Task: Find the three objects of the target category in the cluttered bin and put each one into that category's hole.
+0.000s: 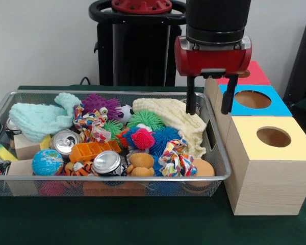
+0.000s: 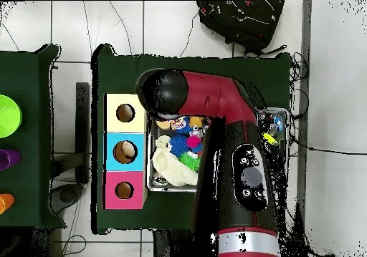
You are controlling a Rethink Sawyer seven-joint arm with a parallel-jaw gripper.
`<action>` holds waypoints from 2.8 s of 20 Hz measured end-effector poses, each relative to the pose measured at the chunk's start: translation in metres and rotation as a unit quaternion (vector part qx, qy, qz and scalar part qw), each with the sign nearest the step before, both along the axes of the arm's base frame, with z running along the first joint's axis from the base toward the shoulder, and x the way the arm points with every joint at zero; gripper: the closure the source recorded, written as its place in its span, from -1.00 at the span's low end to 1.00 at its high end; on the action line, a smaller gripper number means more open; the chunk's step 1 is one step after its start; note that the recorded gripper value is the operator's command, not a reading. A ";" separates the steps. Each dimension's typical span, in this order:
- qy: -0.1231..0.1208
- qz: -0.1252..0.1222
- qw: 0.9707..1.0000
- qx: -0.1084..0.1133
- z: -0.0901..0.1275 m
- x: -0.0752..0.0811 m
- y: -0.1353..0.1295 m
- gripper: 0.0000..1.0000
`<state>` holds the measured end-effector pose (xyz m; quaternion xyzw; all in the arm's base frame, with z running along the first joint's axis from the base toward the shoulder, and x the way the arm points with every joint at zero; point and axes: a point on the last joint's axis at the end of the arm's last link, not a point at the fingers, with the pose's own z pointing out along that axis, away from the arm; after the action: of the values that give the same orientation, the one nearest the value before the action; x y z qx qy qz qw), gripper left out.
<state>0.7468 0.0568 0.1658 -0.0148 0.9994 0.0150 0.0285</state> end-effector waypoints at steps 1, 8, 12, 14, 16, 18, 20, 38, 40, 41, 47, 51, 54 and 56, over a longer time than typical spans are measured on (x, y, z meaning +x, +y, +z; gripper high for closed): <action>-0.001 0.000 1.000 0.000 -0.003 0.000 0.000 -1.00; -0.014 0.001 1.000 -0.001 -0.018 0.000 0.004 -1.00; -0.025 0.004 1.000 -0.002 -0.024 0.001 0.008 -1.00; -0.029 0.004 1.000 -0.002 -0.026 0.000 0.010 -1.00; -0.033 0.005 0.999 -0.003 -0.030 -0.002 0.011 -1.00; -0.036 0.006 0.999 -0.003 -0.033 -0.003 0.012 -1.00; -0.038 0.006 0.999 -0.003 -0.035 -0.003 0.013 -1.00; -0.048 0.004 0.999 0.014 -0.078 -0.035 0.033 -1.00; -0.044 0.006 0.999 0.018 -0.083 -0.041 0.038 -1.00; -0.043 0.007 0.999 0.018 -0.084 -0.042 0.039 -1.00; -0.036 0.005 0.999 0.025 -0.097 -0.047 0.040 -1.00; -0.029 -0.002 0.999 0.033 -0.107 -0.048 0.035 -1.00; -0.023 -0.007 0.999 0.039 -0.115 -0.050 0.030 -1.00; -0.019 -0.011 0.999 0.044 -0.120 -0.050 0.027 -1.00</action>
<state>0.6963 0.0838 0.0455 -0.0026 0.9971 0.0582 0.0485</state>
